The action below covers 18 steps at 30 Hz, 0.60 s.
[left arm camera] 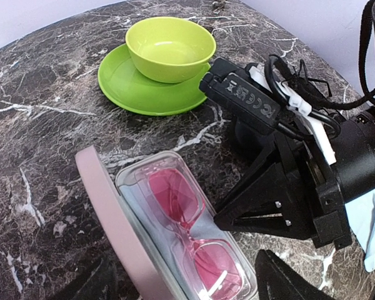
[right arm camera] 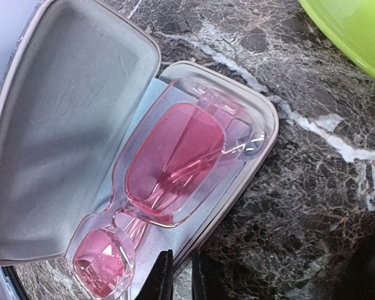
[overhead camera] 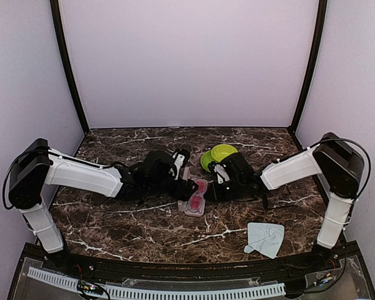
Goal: Organize the sunglasses
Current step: Close the case with sunglasses at the center of the board.
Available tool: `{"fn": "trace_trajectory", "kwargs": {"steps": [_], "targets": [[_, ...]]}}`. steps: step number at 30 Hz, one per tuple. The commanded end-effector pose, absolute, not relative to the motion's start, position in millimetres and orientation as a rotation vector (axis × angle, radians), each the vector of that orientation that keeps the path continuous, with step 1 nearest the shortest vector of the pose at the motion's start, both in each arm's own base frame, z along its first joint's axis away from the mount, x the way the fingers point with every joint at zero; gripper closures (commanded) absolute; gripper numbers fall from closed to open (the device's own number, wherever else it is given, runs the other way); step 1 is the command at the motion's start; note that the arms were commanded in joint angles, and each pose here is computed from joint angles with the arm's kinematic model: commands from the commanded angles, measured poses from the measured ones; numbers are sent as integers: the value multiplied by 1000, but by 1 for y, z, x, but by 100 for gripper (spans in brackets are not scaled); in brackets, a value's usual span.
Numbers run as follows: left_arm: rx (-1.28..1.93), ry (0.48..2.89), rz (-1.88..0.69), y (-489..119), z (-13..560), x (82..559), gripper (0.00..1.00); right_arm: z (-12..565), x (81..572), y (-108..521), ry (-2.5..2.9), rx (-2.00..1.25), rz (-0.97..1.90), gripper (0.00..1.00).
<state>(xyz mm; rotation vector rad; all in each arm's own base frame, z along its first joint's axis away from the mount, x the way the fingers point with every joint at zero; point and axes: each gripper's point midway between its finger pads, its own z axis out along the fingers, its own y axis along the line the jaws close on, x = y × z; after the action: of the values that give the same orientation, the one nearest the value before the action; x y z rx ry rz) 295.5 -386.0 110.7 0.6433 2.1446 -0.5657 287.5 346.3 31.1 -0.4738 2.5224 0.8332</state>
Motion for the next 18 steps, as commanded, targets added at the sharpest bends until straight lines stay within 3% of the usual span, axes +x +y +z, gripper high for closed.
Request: {"fn": "trace_trajectory", "kwargs": {"steps": [1,18], "targets": [[664,2119,-598,-394,119,298,23,33,294,352,2491,-450,867,88],[695,2130,-656,-405,105,291,30,27,288,357,2489,-435,918,92]]}}
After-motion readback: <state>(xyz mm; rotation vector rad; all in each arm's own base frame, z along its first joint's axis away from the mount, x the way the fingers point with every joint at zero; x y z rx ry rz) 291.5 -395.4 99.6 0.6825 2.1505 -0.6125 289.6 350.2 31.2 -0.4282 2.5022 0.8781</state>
